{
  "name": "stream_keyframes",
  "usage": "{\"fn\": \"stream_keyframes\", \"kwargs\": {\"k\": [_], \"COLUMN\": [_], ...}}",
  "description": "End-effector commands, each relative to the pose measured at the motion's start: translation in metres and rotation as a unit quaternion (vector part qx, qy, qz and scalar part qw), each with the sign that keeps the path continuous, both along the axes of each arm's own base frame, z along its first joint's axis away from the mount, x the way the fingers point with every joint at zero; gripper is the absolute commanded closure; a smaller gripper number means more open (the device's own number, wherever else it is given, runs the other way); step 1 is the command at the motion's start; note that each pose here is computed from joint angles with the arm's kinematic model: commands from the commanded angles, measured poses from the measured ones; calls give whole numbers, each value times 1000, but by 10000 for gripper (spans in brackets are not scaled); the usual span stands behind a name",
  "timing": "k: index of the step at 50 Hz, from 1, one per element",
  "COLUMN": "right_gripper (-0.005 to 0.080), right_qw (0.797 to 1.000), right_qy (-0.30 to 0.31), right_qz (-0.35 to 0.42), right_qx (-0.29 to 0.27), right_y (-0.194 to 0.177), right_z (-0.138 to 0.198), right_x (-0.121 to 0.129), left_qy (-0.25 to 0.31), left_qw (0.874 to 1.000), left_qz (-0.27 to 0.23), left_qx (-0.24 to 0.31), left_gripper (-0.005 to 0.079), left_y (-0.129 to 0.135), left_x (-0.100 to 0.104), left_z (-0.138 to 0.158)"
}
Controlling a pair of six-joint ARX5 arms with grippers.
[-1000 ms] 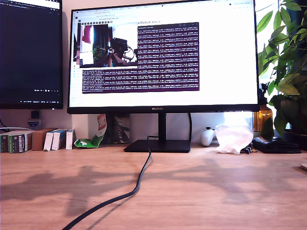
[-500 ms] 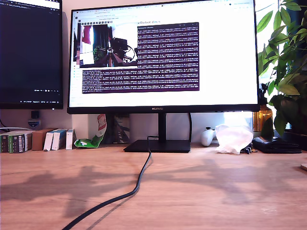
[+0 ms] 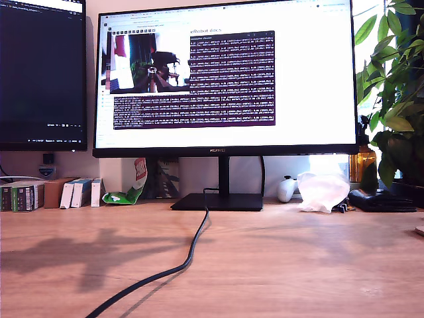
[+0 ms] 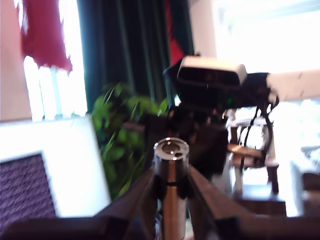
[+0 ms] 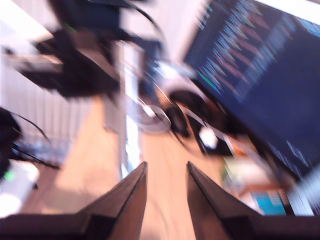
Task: Pick the metallic laser pointer with your right arm, pass it to your left arm, then place it down to the left side of the table
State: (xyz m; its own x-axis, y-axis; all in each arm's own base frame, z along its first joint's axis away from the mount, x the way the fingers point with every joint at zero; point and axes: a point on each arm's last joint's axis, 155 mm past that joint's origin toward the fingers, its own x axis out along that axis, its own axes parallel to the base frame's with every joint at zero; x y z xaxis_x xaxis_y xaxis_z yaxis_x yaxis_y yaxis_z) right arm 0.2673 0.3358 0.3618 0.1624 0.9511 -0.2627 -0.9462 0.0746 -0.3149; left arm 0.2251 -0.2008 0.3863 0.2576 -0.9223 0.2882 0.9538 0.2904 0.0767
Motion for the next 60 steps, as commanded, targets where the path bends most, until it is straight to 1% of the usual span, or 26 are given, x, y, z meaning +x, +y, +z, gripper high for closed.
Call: {"fn": "stream_keyframes", "kwargs": {"k": [1,6,7,8,12,17,25,32,34,35,37,38,42,50,57,60], "right_gripper": [562,663,683,701,767,765,765,765,765,765,765,765,765,765,765,765], "right_qw": [1000,999,999,999,997,994,986,975,971,969,965,964,959,949,935,929], "right_qy": [16,36,40,44,60,75,97,119,120,120,120,121,122,110,101,98], "right_qz": [-2,-12,-14,-15,-23,-46,-109,-159,-176,-183,-197,-202,-219,-267,-318,-338], "right_qx": [-10,-23,-26,-28,-39,-57,-85,-103,-112,-116,-124,-127,-133,-129,-118,-112], "right_y": [-2,-11,-13,-14,-19,-24,-36,-50,-56,-58,-64,-66,-74,-97,-121,-130], "right_z": [-9,-16,-18,-19,-26,-35,-50,-60,-64,-66,-68,-69,-70,-61,-47,-42], "right_x": [0,1,1,0,2,6,22,34,38,40,43,44,47,56,64,66], "left_qy": [-2,15,26,24,52,88,92,114,129,126,146,138,155,175,197,206], "left_qw": [1000,999,999,999,997,993,990,983,979,978,974,973,964,947,933,924], "left_qz": [10,23,23,28,37,44,65,94,103,109,117,124,145,180,204,221], "left_qx": [11,31,33,40,51,63,88,110,116,124,130,141,161,201,222,234], "left_gripper": [765,765,765,765,765,765,765,765,765,765,765,765,765,765,765,765], "left_y": [5,10,10,11,14,17,19,23,25,26,28,29,34,44,52,58], "left_x": [6,15,18,20,28,35,43,53,56,58,61,62,67,74,77,80], "left_z": [-2,-16,-19,-23,-35,-51,-68,-88,-95,-99,-107,-111,-124,-141,-150,-156]}}
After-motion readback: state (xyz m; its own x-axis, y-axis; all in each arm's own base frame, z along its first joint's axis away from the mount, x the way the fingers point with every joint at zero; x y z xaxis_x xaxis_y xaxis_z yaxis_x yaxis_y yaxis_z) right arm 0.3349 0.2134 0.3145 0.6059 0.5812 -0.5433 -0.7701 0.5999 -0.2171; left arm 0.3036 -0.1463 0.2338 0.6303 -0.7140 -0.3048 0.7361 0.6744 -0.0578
